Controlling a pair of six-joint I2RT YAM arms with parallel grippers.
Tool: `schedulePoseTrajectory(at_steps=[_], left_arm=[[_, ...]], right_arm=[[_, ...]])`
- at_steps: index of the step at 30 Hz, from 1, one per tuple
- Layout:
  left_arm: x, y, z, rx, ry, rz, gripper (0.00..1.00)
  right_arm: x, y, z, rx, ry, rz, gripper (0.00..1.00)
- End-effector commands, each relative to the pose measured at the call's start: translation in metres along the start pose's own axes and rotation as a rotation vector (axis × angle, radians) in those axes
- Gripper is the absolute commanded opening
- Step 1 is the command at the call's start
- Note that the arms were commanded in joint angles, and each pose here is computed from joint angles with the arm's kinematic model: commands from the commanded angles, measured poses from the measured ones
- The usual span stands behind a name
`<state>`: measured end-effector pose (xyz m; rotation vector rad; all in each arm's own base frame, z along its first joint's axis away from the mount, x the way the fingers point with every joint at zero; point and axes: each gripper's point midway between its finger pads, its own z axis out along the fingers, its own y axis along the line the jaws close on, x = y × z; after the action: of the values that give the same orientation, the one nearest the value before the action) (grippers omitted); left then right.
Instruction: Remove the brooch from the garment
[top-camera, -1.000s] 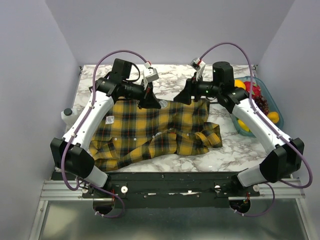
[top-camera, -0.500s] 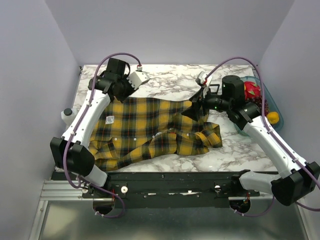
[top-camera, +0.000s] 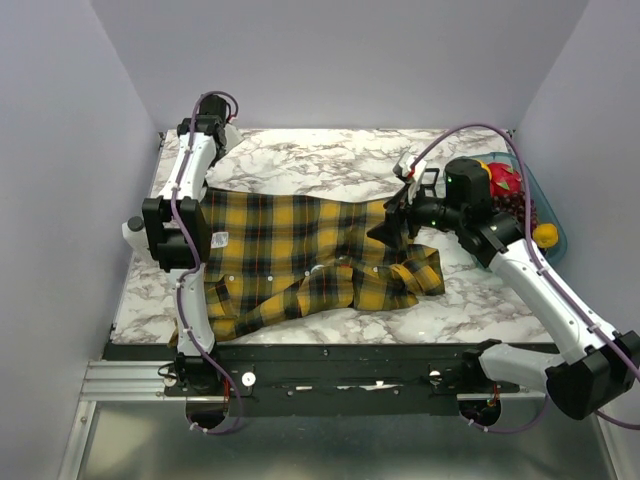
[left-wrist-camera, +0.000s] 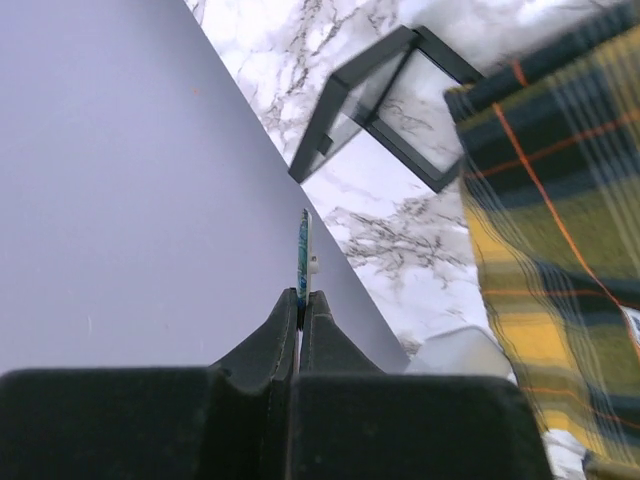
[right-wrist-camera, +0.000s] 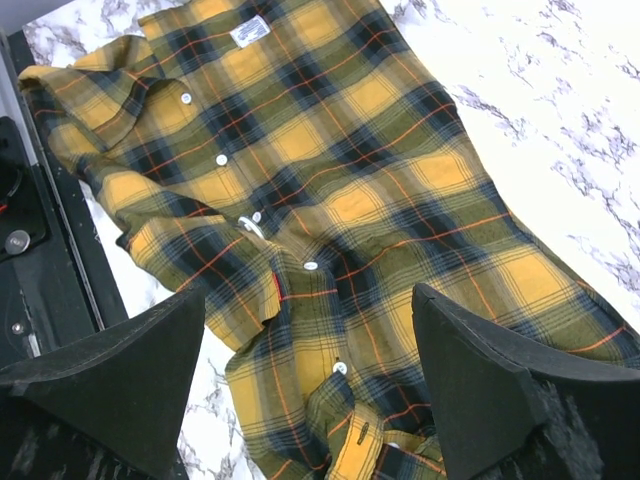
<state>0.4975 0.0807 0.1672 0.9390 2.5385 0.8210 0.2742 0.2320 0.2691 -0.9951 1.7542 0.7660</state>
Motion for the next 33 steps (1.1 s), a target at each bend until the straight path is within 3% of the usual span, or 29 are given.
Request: schedulePoseTrajectory(at_steps=[1,12,19,33], left_arm=[[0.002,0.016,0.016,0.007,0.054,0.026,0.0],[0.009,-0.03,0.039,0.177,0.068,0.045,0.0],[0.002,-0.039,0.053,0.193,0.038,0.047,0.0],[0.004,-0.048,0.087,0.173,0.087,0.112,0.0]], right_arm=[[0.006,-0.001,-0.005,0.028,0.008,-0.015,0.91],[0.019,-0.008,0.001,0.039,0.023,-0.006,0.91],[0.02,-0.013,0.01,0.03,0.038,0.012,0.91],[0.019,-0.023,0.016,0.044,0.055,0.019,0.91]])
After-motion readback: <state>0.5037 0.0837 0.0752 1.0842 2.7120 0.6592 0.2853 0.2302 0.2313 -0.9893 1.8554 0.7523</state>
